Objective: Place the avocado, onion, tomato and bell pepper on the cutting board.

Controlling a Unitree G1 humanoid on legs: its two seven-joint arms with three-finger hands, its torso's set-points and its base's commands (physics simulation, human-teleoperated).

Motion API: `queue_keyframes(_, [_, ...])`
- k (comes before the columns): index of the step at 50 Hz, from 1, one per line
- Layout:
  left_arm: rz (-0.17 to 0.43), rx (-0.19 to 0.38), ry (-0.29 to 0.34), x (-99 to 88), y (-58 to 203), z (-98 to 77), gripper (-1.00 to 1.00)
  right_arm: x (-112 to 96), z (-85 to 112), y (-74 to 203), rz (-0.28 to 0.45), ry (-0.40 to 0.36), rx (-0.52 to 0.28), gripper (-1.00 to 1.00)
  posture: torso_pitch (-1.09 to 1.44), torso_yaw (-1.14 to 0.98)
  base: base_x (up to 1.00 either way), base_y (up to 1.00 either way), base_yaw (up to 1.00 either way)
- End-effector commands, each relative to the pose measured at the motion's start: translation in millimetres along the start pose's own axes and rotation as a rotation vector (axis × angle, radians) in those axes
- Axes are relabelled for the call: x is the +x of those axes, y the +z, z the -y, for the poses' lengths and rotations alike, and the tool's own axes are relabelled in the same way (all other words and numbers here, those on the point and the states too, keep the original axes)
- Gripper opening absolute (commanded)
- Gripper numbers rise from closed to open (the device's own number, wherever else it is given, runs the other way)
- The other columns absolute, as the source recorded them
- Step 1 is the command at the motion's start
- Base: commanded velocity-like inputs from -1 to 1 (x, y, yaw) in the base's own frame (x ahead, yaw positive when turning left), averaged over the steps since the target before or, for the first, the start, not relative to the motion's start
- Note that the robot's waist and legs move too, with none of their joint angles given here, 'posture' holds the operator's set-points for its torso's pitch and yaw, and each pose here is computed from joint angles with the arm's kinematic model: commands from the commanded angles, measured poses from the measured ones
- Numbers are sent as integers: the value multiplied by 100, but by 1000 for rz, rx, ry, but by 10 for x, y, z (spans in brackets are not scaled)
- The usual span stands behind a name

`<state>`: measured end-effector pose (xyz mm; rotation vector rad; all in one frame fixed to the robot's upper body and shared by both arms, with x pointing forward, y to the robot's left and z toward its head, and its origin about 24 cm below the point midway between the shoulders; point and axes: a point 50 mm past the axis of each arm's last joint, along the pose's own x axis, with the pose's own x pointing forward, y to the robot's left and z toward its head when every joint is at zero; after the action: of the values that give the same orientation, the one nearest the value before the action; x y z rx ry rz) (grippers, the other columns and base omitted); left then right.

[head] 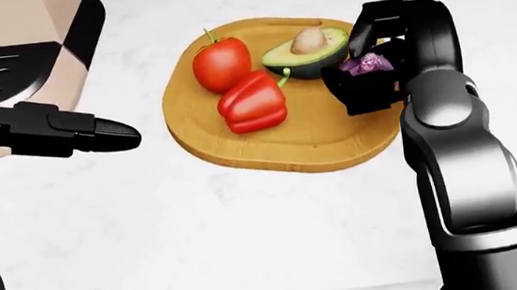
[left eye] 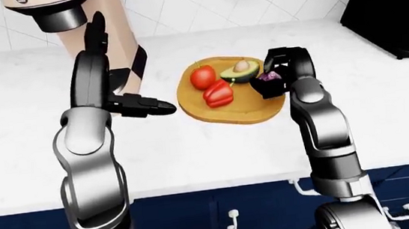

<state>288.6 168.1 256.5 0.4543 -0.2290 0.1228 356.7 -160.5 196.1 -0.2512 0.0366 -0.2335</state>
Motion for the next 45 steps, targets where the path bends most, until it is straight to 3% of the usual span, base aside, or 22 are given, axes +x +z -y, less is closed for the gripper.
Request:
queue_keyframes(1, [77,10,32,-19,145,-58,100,-40,48,234,106,-23,19,-100,0,0,0,0,0])
queue_keyframes(14, [81,9,29,6,154,-42,100,-181,4,217,99,2,25,-44,0,0,0,0,0])
queue_keyframes(32, [76,11,37,-22,128,-63,100,-302,-11,228,98,23,30,-36,0,0,0,0,0])
queue_keyframes(45, [75,10,39,-24,133,-69,100,-321,-38,159,83,30,33,-11,0,0,0,0,0])
